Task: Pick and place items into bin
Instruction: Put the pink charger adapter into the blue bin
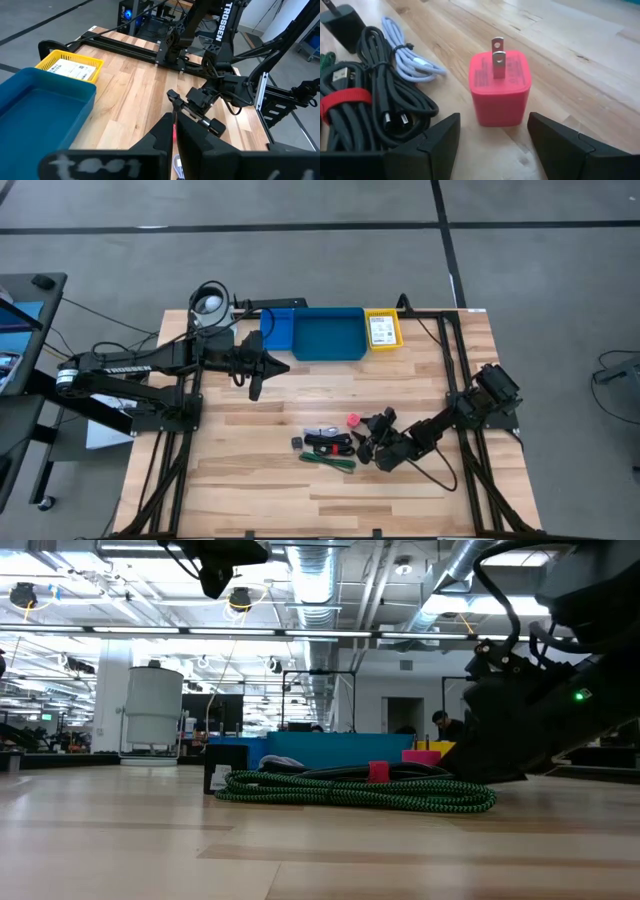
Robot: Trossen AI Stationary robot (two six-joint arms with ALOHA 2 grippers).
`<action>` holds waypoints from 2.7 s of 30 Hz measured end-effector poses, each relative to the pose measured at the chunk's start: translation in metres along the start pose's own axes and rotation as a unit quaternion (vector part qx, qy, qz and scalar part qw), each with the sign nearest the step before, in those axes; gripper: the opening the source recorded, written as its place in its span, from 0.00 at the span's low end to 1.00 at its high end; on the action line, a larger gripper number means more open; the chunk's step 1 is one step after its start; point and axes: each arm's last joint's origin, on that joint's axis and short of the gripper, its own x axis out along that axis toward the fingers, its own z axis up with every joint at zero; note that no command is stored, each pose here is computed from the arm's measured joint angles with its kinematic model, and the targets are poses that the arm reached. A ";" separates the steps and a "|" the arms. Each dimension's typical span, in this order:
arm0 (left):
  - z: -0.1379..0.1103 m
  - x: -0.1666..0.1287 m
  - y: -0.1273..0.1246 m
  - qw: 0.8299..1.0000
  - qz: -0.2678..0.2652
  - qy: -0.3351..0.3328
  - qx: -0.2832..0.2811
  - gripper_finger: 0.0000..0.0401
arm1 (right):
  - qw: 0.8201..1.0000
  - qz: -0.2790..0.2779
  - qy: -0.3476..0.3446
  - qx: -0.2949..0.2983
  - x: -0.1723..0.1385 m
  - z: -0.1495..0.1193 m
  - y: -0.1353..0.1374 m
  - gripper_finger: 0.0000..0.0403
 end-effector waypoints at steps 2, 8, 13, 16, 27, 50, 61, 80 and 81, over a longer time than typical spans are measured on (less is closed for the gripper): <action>0.000 0.000 0.000 1.000 0.000 0.000 0.000 0.02 | 1.000 0.001 -0.001 -0.007 0.000 0.000 0.000 0.58; 0.000 0.000 0.000 1.000 0.000 0.000 0.000 0.02 | 1.000 0.000 -0.003 -0.023 0.001 0.001 0.002 0.58; 0.000 0.000 0.000 1.000 0.000 0.000 0.000 0.02 | 1.000 -0.002 -0.005 -0.020 0.002 0.003 0.002 0.58; 0.000 0.000 0.000 1.000 0.000 0.000 0.000 0.02 | 1.000 -0.004 -0.007 -0.013 0.005 0.005 0.001 0.58; 0.000 0.000 0.000 1.000 0.001 0.000 0.000 0.02 | 1.000 -0.006 -0.010 0.000 0.009 0.009 0.000 0.56; 0.000 0.000 0.000 1.000 0.001 0.000 0.000 0.02 | 1.000 0.012 -0.017 -0.005 0.013 0.023 0.013 0.40; 0.000 0.000 0.000 1.000 0.001 0.000 0.000 0.02 | 1.000 0.012 -0.014 -0.010 0.021 0.031 0.011 0.34; -0.020 0.040 0.009 0.994 0.055 0.057 -0.071 0.03 | 0.995 0.007 -0.066 -0.074 0.033 0.087 0.029 0.34; -0.022 0.043 0.008 0.995 0.046 0.065 -0.066 0.04 | 0.995 0.005 -0.068 -0.077 0.033 0.090 0.027 0.34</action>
